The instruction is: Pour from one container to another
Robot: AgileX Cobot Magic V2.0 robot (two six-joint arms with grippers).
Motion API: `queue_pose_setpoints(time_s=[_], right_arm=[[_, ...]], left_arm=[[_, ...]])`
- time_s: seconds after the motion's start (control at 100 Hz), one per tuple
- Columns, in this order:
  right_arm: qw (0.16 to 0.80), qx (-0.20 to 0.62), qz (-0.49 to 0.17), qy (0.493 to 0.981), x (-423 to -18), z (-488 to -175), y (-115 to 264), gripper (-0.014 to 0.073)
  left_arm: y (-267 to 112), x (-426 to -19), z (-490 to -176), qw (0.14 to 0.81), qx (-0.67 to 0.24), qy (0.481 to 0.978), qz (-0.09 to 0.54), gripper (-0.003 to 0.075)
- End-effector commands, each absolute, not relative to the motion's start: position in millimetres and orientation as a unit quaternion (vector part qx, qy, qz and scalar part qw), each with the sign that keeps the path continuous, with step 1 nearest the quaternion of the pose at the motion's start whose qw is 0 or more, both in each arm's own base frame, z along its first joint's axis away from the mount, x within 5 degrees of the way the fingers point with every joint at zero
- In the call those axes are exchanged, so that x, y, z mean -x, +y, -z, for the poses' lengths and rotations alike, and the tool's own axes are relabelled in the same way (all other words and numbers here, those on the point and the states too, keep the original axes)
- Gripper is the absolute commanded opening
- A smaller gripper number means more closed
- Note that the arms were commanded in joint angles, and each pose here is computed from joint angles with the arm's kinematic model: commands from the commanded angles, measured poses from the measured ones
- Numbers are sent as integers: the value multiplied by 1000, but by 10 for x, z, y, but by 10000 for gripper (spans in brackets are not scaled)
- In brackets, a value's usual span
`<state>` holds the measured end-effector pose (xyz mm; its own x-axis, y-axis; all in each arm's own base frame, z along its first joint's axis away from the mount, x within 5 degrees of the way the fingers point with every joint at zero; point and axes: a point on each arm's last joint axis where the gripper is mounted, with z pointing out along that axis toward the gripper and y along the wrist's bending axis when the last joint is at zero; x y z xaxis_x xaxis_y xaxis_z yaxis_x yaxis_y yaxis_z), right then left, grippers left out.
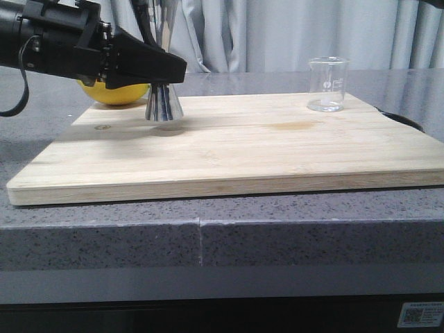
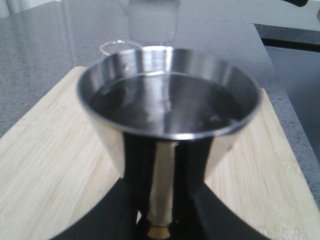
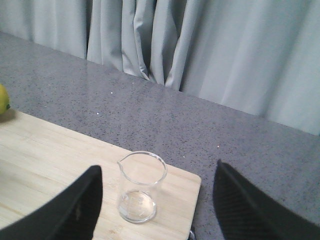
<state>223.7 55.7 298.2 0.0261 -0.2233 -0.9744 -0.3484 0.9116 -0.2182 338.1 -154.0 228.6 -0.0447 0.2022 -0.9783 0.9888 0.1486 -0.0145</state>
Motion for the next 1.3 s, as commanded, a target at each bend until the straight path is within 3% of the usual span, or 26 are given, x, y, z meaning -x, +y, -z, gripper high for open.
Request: queue_pose_setpoints(time_s=[0.0, 1.29], right_arm=[[724, 203, -55, 657, -2207, -3161, 571, 428], [724, 203, -55, 657, -2207, -3161, 571, 428]], left_arm=[[-1568, -3362, -2605, 523, -476, 554, 439, 83], [-1558, -3412, -2585, 530, -464, 571, 421, 83]])
